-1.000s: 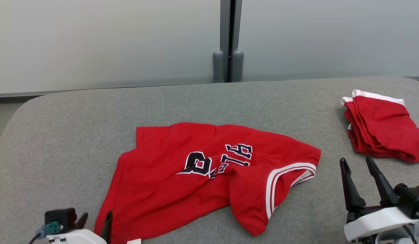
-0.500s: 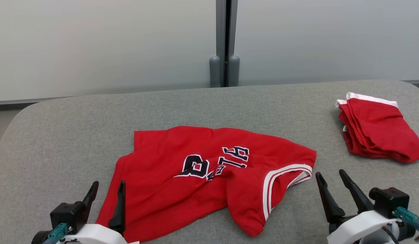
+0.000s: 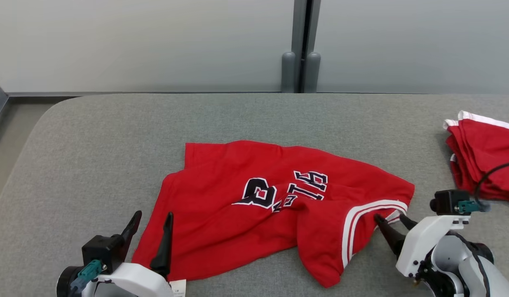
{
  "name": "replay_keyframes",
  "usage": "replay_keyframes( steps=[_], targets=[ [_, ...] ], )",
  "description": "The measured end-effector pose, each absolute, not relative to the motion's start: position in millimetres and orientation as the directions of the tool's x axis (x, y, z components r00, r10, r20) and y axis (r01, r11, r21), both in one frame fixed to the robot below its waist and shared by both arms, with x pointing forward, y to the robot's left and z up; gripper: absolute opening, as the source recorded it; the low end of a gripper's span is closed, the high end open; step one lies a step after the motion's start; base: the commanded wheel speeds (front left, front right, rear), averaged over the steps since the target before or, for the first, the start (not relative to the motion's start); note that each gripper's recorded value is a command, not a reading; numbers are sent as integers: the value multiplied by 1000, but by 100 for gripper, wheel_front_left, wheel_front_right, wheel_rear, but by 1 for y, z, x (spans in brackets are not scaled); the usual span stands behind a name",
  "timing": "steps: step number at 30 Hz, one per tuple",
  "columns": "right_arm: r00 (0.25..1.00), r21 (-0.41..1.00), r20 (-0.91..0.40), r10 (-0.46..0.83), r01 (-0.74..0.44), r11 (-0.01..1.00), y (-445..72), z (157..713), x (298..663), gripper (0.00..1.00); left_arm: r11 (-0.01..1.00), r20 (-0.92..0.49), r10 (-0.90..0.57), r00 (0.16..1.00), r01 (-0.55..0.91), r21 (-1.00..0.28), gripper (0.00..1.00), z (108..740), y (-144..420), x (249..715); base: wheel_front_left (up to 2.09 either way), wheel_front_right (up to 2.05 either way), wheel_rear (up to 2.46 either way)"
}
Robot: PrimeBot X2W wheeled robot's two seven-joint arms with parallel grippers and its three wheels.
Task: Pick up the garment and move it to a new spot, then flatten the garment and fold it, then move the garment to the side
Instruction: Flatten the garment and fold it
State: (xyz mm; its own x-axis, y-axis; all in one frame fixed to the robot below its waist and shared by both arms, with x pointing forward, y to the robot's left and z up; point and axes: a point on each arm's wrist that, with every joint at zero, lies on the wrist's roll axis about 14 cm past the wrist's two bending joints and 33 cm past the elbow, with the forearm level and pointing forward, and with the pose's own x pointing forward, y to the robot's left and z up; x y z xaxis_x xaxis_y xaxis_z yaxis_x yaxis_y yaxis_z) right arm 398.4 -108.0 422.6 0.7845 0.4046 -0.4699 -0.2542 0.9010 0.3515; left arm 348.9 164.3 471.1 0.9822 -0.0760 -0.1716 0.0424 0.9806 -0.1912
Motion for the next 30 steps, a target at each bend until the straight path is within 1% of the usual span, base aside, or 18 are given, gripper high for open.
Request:
replay_keyframes(
  steps=[2,6,12,14,15,16,17,18,19,24,27,30],
  targets=[
    [739,380,-502,449,-277,882,-94,418,396,100,981,-173,-67,983,33,-192,100,470,168,349,0,0,0],
    [665,448,-510,546,-336,828,-62,419,389,100,982,-192,-36,981,-1,-189,100,464,177,344,0,0,0],
    [604,505,-507,615,-370,780,-43,418,376,100,981,-204,-5,979,-34,-192,100,460,186,341,0,0,0],
    [596,506,-510,620,-375,776,-41,416,375,100,980,-209,-6,978,-36,-197,100,458,186,341,0,0,0],
    [592,503,-515,620,-378,778,-41,415,376,61,979,-212,-3,977,-40,-198,100,457,187,341,0,0,0],
    [590,497,-519,619,-381,780,-41,413,376,36,979,-213,0,977,-44,-199,100,457,188,341,0,0,0],
    [594,485,-519,614,-387,784,-42,412,378,36,979,-214,1,977,-45,-199,100,456,189,341,0,0,0],
    [601,476,-516,610,-391,788,-42,412,381,25,979,-216,4,976,-48,-199,100,456,190,341,0,0,0],
    [606,474,-511,609,-392,788,-42,413,383,0,979,-219,7,976,-51,-198,100,455,191,341,0,0,0],
    [660,450,-437,611,-428,784,-41,436,409,0,980,-232,16,972,-62,-190,100,450,195,341,0,0,0],
    [687,391,-413,598,-459,798,-47,453,434,0,980,-243,8,970,-55,-190,100,447,193,345,0,0,0],
    [696,371,-384,607,-486,792,-41,472,462,0,980,-248,-7,969,-42,-193,100,446,190,353,0,0,0]
  ],
)
